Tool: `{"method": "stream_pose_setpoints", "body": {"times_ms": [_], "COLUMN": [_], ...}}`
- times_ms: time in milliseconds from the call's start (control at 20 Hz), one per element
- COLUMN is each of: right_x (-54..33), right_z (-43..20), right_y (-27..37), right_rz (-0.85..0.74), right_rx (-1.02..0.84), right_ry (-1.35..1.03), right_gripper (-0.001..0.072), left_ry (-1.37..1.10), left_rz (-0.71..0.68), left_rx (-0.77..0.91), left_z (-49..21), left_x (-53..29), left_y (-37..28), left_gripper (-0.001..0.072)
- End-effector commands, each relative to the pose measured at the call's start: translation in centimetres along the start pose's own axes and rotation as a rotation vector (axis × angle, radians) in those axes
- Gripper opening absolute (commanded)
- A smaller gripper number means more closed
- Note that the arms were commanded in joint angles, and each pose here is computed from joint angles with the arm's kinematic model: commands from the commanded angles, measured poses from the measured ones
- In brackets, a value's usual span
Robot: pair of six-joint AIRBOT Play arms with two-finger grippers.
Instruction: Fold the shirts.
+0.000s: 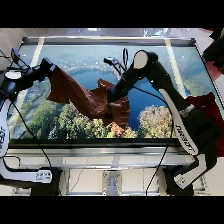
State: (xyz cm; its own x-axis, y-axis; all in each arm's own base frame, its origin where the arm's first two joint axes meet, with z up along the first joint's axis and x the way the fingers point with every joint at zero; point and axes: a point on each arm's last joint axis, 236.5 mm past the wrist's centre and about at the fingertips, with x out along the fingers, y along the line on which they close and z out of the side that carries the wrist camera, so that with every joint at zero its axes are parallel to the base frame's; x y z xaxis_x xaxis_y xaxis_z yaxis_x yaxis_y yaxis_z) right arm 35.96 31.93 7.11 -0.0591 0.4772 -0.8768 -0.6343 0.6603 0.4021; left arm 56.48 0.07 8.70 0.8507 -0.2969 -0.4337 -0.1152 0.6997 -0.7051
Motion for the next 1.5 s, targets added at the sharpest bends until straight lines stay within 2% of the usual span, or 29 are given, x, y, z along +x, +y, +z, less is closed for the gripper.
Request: {"method": "stream_pose_setpoints", "body": {"times_ms": [0, 50, 100, 200, 300, 350, 400, 450, 550, 650, 800, 900, 950, 1150, 1450], "right_x": [3.8, 3.2, 1.9, -2.7, -9.2, -12.4, -15.6, -18.4, -21.2, -19.5, -12.2, -8.7, -8.0, -8.9, -13.0], "right_z": [0.9, 0.8, 0.2, -1.6, -3.2, -3.6, -3.7, -3.6, -4.5, -7.4, -11.6, -10.6, -10.0, -8.7, -7.8], "right_y": [-1.6, -2.8, -4.4, -7.9, -12.6, -14.6, -16.1, -17.3, -18.8, -19.6, -20.3, -19.7, -19.2, -16.8, -14.8], "right_rz": [-0.024, -0.057, -0.097, -0.21, -0.387, -0.452, -0.488, -0.508, -0.498, -0.437, -0.349, -0.253, -0.207, -0.122, -0.153], "right_rx": [0.014, 0.02, 0.029, 0.061, 0.134, 0.176, 0.232, 0.295, 0.375, 0.453, 0.545, 0.608, 0.645, 0.632, 0.567], "right_ry": [0.005, 0.01, 0.032, 0.087, 0.052, -0.012, -0.11, -0.22, -0.34, -0.302, -0.223, -0.375, -0.449, -0.553, -0.665], "right_gripper": [0.0401, 0.04, 0.04, 0.0397, 0.0377, 0.0376, 0.0377, 0.0378, 0.0378, 0.0378, 0.0378, 0.0378, 0.0379, 0.0379, 0.0378], "left_ry": [0.011, -0.004, -0.017, -0.045, -0.009, 0.039, 0.079, 0.101, 0.12, 0.191, 0.151, 0.121, 0.139, 0.24, 0.329], "left_rz": [0.026, 0.019, 0.005, -0.024, -0.014, 0.025, 0.067, 0.096, 0.136, 0.159, 0.063, 0.016, -0.006, -0.014, 0.044], "left_rx": [-0.015, 0.0, 0.019, 0.031, 0.078, 0.105, 0.086, 0.064, -0.034, -0.146, -0.381, -0.631, -0.7, -0.636, -0.581], "left_z": [0.3, 1.2, 2.4, 5.1, 6.4, 6.2, 5.8, 5.1, 1.9, -5.4, -14.5, -19.0, -21.2, -26.6, -30.1], "left_x": [2.6, 2.2, 1.5, -1.4, -6.1, -8.7, -11.1, -13.1, -15.9, -16.9, -15.7, -14.6, -14.2, -12.1, -8.2], "left_y": [2.3, 2.0, 1.5, 0.5, 1.2, 2.8, 4.5, 6.1, 8.9, 10.7, 10.2, 10.0, 9.6, 7.8, 7.2], "left_gripper": [0.0238, 0.0454, 0.0523, 0.0522, 0.0522, 0.0513, 0.0468, 0.0468, 0.0468, 0.0468, 0.0468, 0.0469, 0.0468, 0.0461, 0.0461]}}
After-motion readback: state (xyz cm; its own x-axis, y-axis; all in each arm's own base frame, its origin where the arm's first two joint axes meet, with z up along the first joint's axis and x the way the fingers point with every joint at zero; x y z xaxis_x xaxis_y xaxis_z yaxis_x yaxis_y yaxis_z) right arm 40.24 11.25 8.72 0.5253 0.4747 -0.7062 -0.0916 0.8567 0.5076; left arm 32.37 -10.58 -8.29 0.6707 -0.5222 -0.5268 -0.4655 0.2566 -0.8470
